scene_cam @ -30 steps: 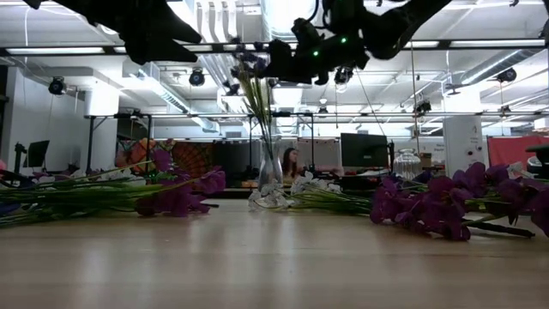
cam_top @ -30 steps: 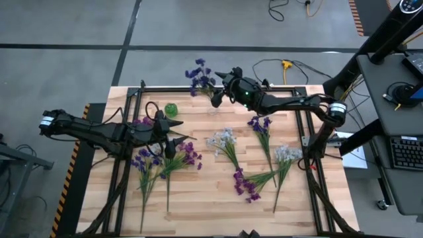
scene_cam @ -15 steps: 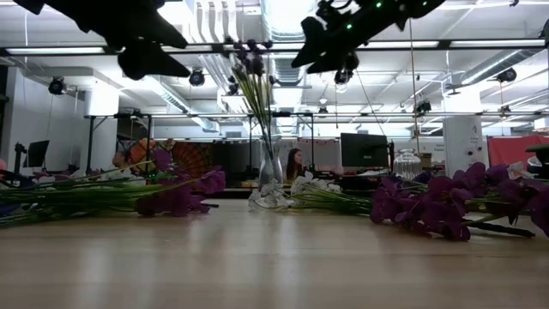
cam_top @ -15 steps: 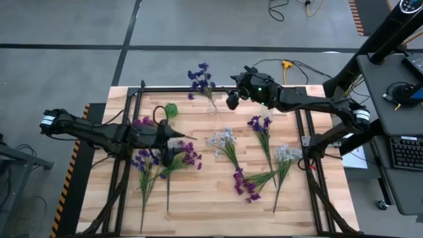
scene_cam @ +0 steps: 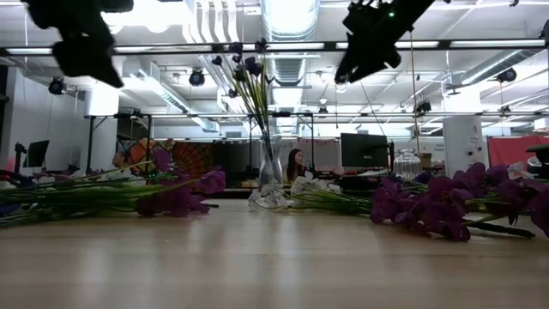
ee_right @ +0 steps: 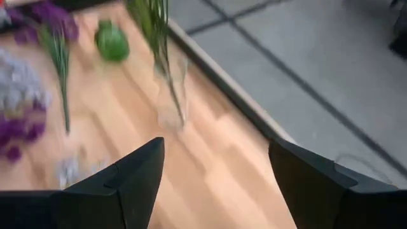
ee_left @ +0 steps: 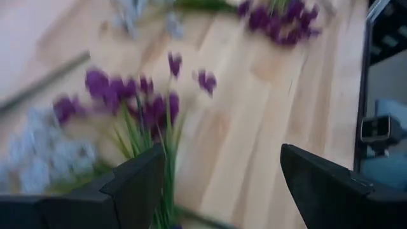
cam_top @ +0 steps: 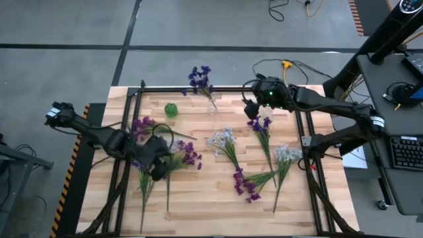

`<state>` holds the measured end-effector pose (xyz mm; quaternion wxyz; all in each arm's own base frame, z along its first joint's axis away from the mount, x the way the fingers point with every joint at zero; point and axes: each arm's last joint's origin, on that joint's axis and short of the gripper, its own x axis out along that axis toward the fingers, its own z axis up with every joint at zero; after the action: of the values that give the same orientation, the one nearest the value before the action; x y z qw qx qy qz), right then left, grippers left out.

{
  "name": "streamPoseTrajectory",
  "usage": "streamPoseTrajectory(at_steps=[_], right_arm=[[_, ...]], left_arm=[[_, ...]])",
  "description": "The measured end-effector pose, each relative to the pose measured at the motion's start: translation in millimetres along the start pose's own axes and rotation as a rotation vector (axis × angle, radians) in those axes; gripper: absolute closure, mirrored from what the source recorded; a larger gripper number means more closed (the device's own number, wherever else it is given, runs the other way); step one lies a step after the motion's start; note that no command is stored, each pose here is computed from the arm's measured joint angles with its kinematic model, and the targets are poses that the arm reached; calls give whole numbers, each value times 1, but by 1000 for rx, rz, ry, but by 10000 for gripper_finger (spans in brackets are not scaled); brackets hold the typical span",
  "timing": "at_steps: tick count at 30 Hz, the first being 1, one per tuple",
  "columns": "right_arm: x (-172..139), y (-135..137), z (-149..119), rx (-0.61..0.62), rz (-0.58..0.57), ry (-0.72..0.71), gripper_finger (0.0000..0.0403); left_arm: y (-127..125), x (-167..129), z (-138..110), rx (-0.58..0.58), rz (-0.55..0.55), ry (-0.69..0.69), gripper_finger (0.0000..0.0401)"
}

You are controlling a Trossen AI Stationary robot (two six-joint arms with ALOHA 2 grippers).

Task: Sort flowers into vase by color
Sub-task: Put the bottom left light violet flowers into the right transparent vase

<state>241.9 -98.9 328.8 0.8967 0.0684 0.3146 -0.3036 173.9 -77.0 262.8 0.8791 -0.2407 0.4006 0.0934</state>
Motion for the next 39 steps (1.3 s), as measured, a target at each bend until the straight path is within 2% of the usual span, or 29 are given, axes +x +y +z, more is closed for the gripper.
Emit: streamPoseTrajectory(at_steps=[5,10,20,25,34,39], right_arm=[[-3,11,-17,-13,22,114,129],[-5,27,-30,-42,72,134,127],[-14,53,-38,-73,149,131,133],[-15,54,-38,-69,150,130,135],[-15,54,-38,-56,149,131,136],[-15,54,-38,-51,149,132,138]], left_arm=[[-21,7,-15,10,17,94,108],[-34,26,-31,9,74,166,108],[-26,76,-59,-111,399,374,108],[-19,89,-70,-100,535,453,108],[-16,96,-76,-74,598,483,108],[-16,98,-77,-72,605,489,125]])
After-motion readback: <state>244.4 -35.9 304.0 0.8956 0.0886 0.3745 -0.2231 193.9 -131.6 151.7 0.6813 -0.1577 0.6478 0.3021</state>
